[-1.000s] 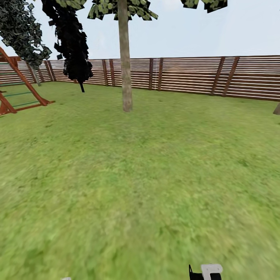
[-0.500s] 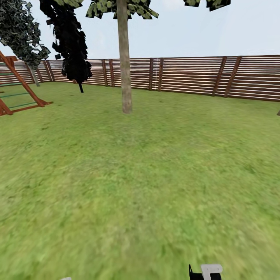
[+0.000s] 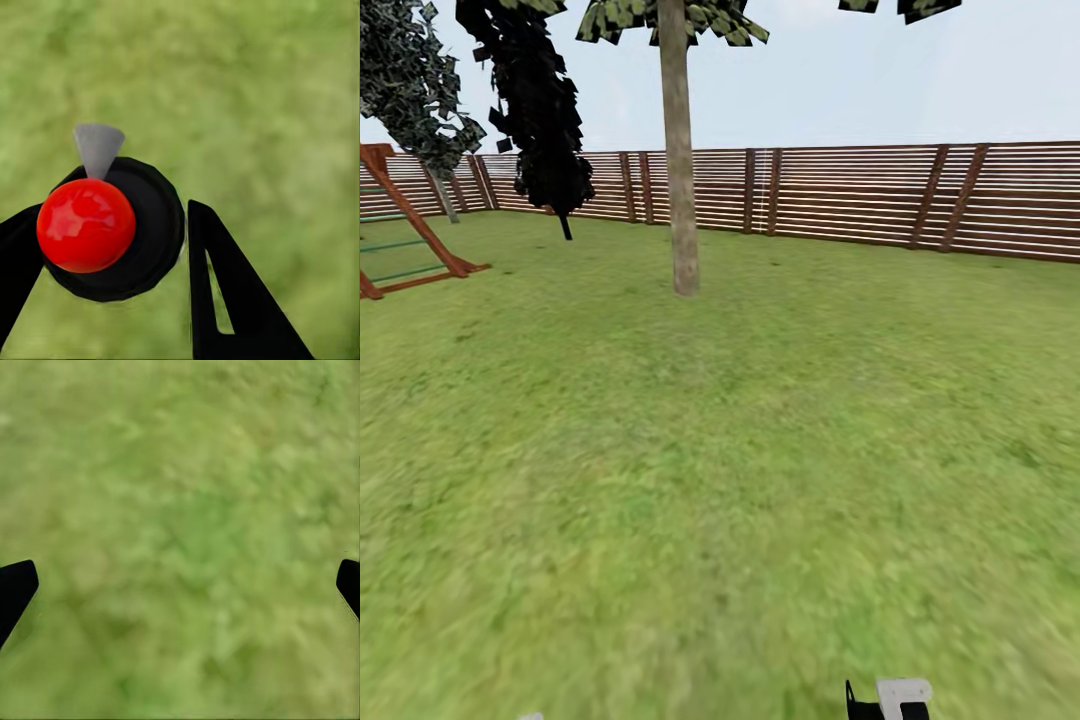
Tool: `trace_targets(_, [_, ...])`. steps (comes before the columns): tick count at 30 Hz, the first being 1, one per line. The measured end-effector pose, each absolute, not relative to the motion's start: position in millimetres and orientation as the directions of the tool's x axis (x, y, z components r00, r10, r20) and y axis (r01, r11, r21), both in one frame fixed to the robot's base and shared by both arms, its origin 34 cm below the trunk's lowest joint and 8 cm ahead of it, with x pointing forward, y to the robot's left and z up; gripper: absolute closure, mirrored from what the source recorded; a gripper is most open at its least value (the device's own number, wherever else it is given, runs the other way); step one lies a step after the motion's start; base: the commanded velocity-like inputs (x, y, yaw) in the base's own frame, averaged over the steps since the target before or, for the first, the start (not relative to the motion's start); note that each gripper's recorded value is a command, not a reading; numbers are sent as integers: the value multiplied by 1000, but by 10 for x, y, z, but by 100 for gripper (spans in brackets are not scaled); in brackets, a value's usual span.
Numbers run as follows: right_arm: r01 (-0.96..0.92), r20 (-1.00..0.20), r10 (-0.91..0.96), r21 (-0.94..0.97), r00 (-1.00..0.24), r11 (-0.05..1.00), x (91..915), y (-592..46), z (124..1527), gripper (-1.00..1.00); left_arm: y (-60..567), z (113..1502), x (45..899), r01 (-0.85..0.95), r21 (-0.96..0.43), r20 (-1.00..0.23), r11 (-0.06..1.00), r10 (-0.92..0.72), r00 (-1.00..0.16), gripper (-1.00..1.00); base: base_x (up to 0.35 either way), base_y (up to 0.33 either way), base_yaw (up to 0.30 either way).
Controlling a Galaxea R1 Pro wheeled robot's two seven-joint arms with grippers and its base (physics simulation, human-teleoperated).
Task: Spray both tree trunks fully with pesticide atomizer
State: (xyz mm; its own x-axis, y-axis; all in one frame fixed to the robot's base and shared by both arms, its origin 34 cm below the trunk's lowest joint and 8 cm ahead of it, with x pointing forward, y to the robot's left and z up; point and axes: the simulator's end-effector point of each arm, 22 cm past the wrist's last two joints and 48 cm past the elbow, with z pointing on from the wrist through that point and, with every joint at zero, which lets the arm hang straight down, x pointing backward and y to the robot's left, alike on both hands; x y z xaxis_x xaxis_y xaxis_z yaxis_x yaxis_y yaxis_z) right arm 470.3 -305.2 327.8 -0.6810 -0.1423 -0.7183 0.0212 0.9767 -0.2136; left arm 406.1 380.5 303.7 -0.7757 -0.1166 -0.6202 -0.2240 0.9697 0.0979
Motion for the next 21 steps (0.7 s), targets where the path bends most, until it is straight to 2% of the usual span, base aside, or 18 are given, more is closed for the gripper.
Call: trace_targets(21, [21,-718,-142,-214,-681,977,4703,-3052,3278,-100,3806,3035,4059,-225,99,-619,969,-117,-776,100,339,0,0])
